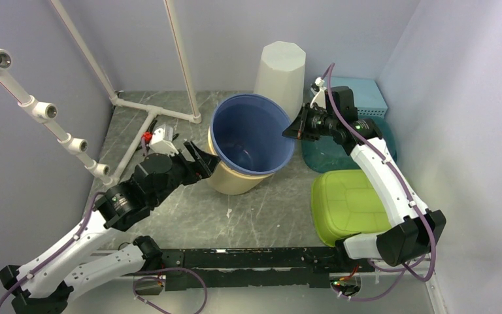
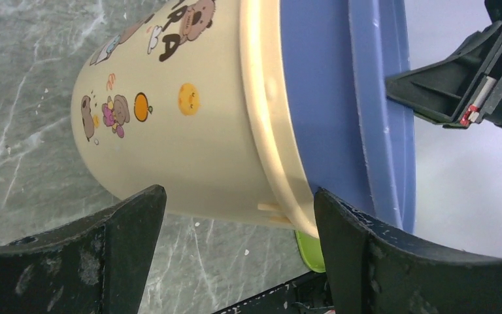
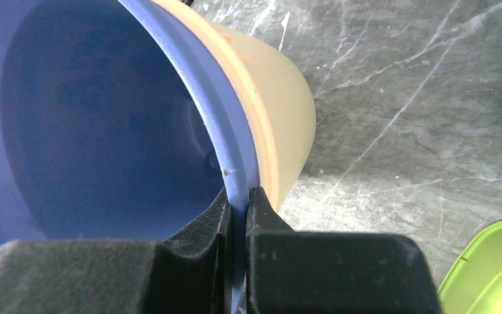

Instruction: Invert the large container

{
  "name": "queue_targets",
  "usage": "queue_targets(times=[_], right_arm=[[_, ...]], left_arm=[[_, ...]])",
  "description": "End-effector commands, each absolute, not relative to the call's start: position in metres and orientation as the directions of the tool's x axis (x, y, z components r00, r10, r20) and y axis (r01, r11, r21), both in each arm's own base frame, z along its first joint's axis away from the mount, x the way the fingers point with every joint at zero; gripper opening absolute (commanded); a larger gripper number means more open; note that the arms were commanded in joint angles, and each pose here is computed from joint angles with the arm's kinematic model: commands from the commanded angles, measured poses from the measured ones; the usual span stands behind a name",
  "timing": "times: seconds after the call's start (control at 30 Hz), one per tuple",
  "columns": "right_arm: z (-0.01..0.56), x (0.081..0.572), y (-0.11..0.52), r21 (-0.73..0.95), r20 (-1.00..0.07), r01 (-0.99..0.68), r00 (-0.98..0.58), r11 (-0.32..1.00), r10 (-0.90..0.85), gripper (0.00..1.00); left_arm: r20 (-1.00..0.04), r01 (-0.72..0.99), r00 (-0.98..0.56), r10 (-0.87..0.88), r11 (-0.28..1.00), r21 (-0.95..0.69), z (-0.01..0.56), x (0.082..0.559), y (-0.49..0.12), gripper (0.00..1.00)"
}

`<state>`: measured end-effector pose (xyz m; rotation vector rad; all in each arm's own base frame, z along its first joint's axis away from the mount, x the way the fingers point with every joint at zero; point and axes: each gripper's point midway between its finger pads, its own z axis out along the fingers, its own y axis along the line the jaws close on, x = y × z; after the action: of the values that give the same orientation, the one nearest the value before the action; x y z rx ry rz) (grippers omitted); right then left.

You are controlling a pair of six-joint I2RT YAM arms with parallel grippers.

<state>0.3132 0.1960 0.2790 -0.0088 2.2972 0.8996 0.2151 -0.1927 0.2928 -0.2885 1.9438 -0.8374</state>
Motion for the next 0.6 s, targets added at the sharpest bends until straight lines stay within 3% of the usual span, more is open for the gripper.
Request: queue_targets(times=[0.0, 0.57], right_arm=[[0.351, 0.302, 0.220, 0.669, -0.673, -0.426, -0.695, 0.609, 0.253, 0.00], [0.369, 0.260, 0.227, 0.601, -0.714, -0.618, -0.700, 0.507, -0.006, 0.00]], left_arm=[[-0.677, 0.116, -0.467, -0.569, 0.719, -0.685, 0.299, 0.218, -0.184, 0.90], [-0.654, 0.026, -0.566, -0.502, 0.782, -0.622, 0.261, 0.228, -0.197, 0.91]])
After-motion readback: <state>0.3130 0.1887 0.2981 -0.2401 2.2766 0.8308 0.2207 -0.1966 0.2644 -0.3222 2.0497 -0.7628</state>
